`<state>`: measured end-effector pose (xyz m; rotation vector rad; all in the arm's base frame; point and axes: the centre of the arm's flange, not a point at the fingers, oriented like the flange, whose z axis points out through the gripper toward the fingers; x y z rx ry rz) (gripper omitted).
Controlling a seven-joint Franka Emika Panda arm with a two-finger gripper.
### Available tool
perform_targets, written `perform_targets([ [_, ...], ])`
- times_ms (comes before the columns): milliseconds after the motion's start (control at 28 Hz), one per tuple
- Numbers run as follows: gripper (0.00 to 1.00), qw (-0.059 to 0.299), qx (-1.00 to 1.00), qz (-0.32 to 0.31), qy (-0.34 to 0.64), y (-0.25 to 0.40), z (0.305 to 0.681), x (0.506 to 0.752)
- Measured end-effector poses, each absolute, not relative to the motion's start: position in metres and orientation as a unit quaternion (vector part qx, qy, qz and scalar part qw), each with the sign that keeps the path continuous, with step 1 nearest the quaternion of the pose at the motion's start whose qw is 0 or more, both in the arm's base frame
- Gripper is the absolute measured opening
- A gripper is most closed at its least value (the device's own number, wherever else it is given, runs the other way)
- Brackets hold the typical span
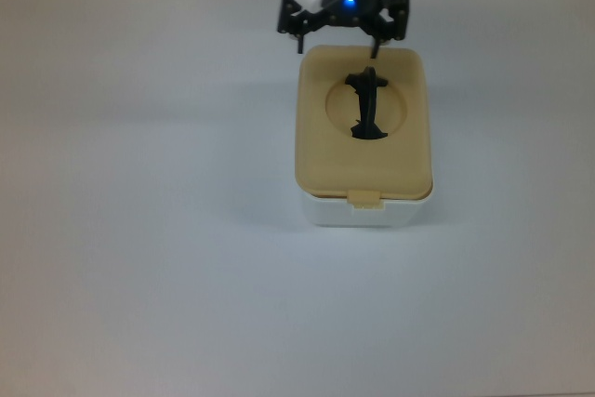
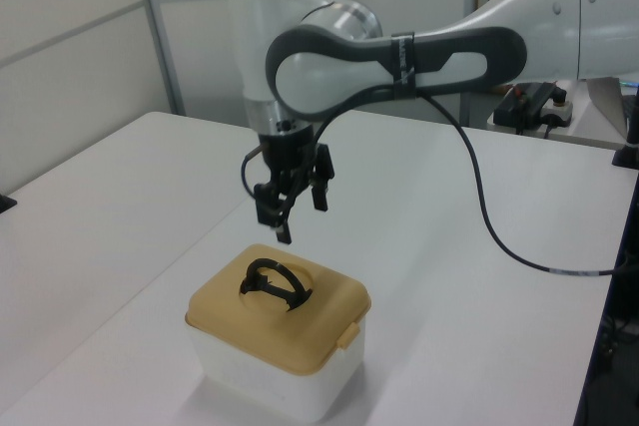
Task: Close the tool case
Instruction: 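Open the gripper and raise it away from the lid handle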
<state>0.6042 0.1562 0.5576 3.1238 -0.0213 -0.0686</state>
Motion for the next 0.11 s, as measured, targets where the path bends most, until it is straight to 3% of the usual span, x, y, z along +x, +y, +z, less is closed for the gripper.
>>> perform_targets([
  [107,1.0,0.009,1.0,-0.024,-0.01,0.137,0.562,0.605],
])
